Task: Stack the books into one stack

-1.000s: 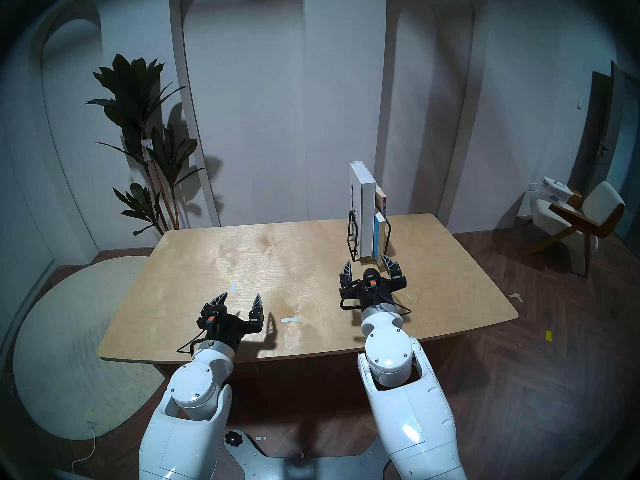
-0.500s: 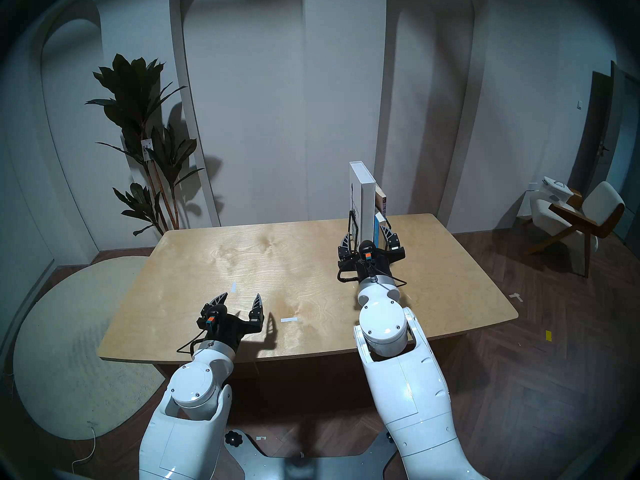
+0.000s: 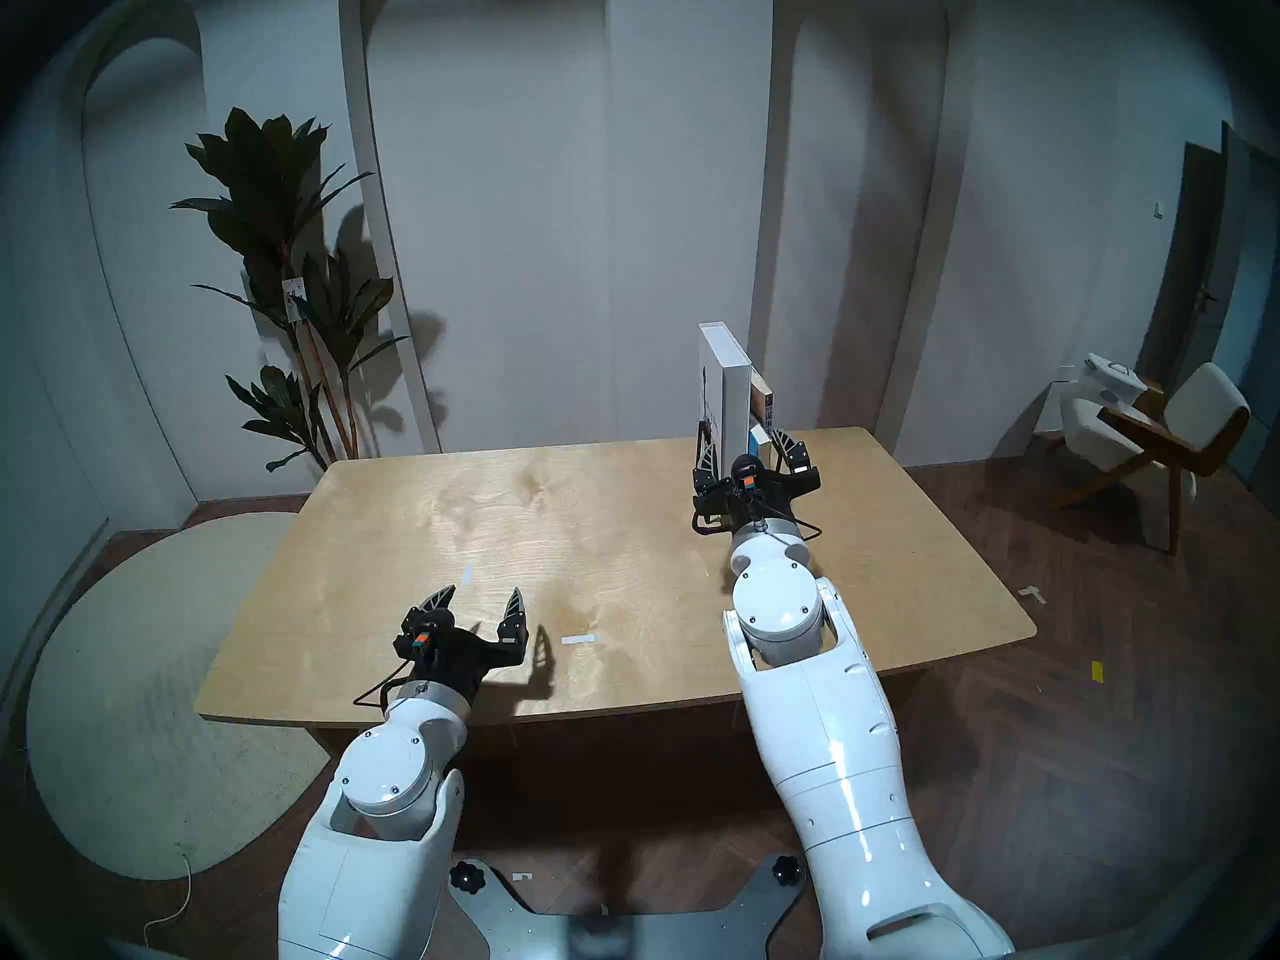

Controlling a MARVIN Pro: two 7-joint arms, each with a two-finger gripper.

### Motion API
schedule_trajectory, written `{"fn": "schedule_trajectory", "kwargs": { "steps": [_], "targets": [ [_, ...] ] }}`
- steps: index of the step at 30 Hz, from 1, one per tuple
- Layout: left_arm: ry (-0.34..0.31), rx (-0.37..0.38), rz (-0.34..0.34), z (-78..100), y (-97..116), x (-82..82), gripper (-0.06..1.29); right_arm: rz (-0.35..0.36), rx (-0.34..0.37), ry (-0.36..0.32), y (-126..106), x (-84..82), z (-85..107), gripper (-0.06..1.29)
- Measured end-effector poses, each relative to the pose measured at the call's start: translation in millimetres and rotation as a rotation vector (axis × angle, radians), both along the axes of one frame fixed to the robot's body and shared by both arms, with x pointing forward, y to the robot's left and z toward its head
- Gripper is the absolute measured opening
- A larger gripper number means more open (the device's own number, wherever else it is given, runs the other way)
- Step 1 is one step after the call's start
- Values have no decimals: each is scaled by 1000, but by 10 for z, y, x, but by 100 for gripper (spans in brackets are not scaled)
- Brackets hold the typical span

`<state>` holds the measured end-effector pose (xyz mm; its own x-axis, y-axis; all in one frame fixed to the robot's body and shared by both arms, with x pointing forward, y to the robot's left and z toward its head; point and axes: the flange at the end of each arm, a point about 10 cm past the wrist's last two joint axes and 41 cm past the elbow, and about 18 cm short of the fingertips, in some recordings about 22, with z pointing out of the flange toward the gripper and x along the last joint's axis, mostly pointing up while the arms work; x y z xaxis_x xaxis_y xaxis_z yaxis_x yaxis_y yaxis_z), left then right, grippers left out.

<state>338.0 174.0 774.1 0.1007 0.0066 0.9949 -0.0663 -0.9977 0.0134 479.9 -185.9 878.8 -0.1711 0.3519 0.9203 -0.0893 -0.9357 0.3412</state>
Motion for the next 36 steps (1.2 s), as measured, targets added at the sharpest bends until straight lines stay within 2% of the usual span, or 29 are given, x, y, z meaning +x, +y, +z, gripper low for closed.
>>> {"fn": "schedule_trajectory", "kwargs": {
  "steps": [6, 8, 18, 23, 36],
  "targets": [
    [0, 0, 0, 0, 0, 0, 124, 38, -8, -42, -83, 80, 78, 122],
    [0, 0, 0, 0, 0, 0, 124, 70, -16, -61, -115, 112, 89, 122],
    [0, -1, 2, 0, 1, 0, 124, 120, -20, -69, -257, 213, 20, 122],
    [0, -1, 2, 0, 2, 0, 124, 154, -32, -78, -299, 267, 51, 122],
    [0, -1, 3, 1, 2, 0, 124, 208, -46, -118, -205, 341, 220, 122]
  ]
}}
